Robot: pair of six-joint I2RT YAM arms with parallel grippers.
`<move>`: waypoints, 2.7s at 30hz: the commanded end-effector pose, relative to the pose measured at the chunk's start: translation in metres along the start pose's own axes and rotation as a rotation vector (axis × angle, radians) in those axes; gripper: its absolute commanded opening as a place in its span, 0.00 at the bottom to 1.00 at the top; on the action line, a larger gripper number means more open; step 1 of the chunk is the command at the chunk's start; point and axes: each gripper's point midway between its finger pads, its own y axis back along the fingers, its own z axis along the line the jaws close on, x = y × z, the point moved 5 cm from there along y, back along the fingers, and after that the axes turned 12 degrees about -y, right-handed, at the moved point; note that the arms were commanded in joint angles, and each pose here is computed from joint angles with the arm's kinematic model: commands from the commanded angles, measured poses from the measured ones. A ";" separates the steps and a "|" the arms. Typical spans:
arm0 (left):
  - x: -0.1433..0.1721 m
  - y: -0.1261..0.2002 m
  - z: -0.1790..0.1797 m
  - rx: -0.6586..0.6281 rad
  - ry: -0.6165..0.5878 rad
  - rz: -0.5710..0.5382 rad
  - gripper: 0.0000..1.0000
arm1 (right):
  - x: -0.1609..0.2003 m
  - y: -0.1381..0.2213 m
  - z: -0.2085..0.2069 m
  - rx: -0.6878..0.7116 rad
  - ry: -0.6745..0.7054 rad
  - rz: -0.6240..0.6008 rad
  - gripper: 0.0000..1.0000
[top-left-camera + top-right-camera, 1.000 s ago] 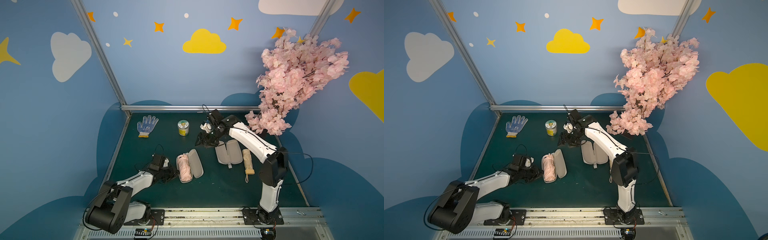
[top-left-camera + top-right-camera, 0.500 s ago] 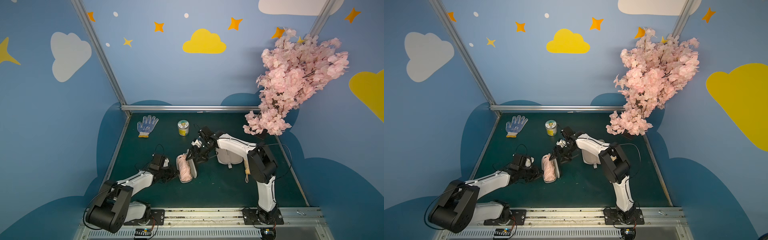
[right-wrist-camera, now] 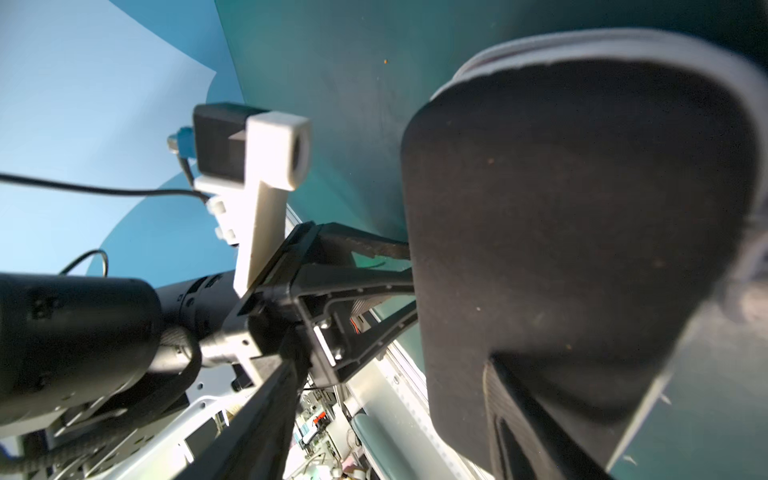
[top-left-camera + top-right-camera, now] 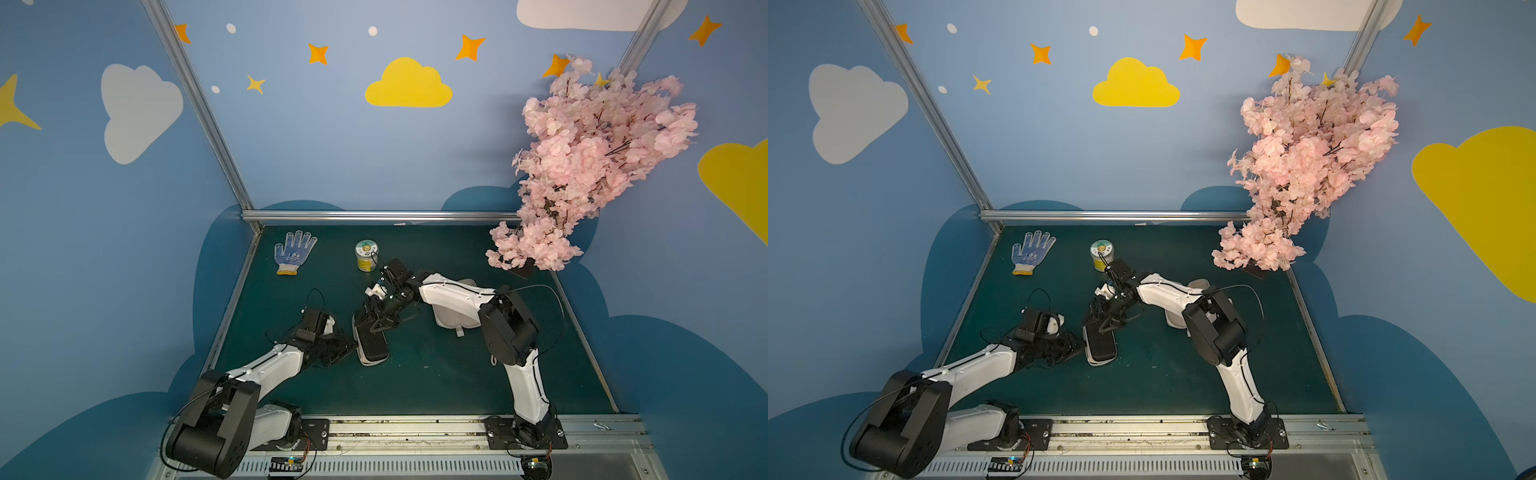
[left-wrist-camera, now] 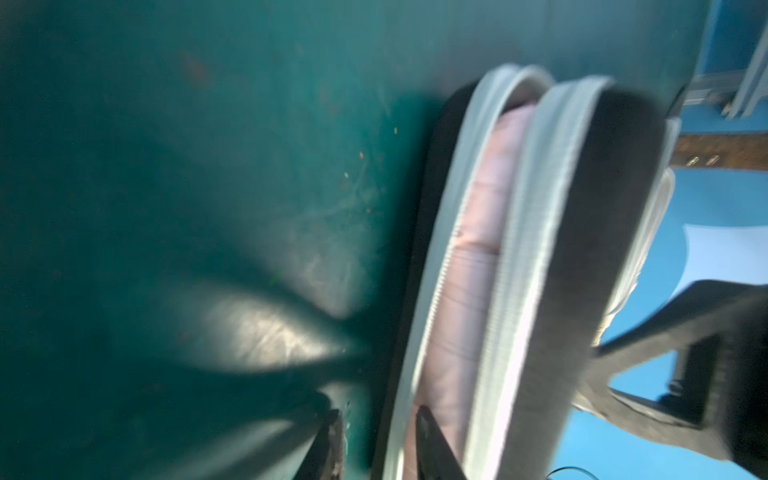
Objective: Put umbrellas into zippered umbrella sleeves
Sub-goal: Close the umbrella sleeve at the center of the board, then pick up the umbrella sleeve at the center of the board.
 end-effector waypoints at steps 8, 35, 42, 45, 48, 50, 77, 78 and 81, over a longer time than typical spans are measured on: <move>-0.008 0.027 -0.018 0.143 0.091 -0.135 0.66 | -0.006 -0.005 -0.025 0.078 -0.066 -0.046 0.51; -0.015 -0.006 -0.029 0.143 -0.012 -0.024 0.61 | -0.005 0.027 -0.051 0.015 -0.155 -0.062 0.38; -0.015 -0.005 -0.036 0.169 -0.035 -0.013 0.69 | 0.007 0.010 -0.046 0.088 -0.135 -0.046 0.29; -0.013 -0.010 -0.032 0.149 -0.043 0.012 0.70 | 0.008 0.007 -0.051 0.138 -0.137 -0.053 0.29; -0.008 -0.018 -0.021 0.092 -0.023 0.053 0.59 | 0.004 0.009 -0.061 0.171 -0.156 -0.073 0.29; -0.003 -0.021 -0.014 0.066 -0.009 0.075 0.48 | 0.002 0.012 -0.067 0.192 -0.161 -0.079 0.28; 0.030 -0.047 0.011 0.172 0.219 0.209 0.26 | -0.011 -0.004 -0.010 -0.317 0.095 -0.003 0.62; 0.028 -0.046 0.007 0.196 0.212 0.205 0.26 | -0.010 -0.002 -0.006 -0.330 0.108 0.002 0.61; 0.020 -0.041 -0.004 0.223 0.172 0.182 0.27 | -0.012 -0.006 -0.007 -0.335 0.088 0.031 0.50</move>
